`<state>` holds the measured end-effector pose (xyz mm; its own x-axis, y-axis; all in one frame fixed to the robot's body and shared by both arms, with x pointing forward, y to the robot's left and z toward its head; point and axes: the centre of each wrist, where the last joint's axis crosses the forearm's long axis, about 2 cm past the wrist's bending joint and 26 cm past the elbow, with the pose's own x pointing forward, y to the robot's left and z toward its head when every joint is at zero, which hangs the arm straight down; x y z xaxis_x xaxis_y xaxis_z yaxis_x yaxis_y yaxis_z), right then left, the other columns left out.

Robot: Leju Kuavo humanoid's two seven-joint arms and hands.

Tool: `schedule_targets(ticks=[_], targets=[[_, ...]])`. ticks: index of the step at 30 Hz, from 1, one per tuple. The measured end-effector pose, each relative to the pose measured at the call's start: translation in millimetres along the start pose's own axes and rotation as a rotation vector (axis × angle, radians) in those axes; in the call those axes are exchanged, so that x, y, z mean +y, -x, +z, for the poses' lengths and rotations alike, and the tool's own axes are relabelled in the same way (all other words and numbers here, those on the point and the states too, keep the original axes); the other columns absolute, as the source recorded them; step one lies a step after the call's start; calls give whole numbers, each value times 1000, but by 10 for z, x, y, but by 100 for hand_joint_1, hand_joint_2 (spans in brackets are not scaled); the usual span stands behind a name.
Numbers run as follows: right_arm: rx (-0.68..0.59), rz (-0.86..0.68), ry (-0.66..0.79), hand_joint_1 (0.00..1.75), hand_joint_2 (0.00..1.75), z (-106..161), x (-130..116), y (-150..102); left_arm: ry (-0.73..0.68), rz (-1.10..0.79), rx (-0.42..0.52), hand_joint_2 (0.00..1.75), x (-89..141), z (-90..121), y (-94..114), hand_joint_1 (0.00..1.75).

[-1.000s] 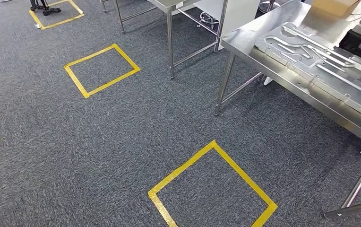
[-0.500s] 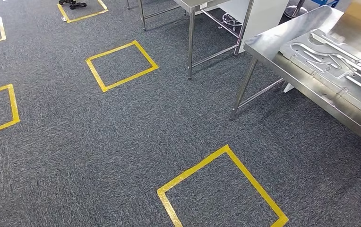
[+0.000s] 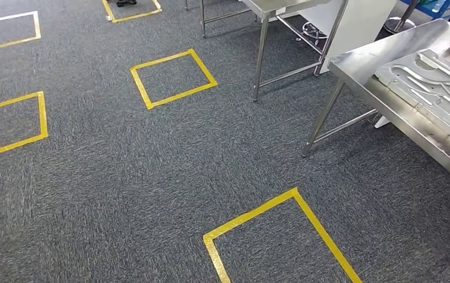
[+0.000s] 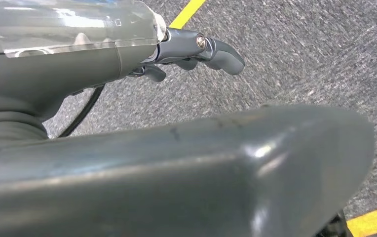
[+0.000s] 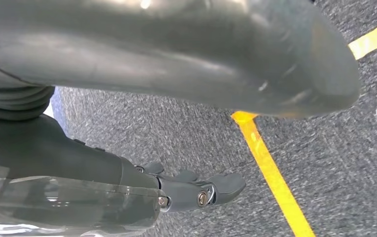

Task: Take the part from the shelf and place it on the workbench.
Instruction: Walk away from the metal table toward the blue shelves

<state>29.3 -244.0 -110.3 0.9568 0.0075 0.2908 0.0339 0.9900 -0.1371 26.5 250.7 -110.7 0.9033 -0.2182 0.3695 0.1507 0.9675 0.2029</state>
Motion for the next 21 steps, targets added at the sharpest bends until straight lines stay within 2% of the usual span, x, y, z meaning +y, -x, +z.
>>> schedule_targets(ticks=[21], targets=[[-1, 6, -2, 0, 0, 1, -9, 16, 0, -14, -3, 0, 0, -3, -11, 0]])
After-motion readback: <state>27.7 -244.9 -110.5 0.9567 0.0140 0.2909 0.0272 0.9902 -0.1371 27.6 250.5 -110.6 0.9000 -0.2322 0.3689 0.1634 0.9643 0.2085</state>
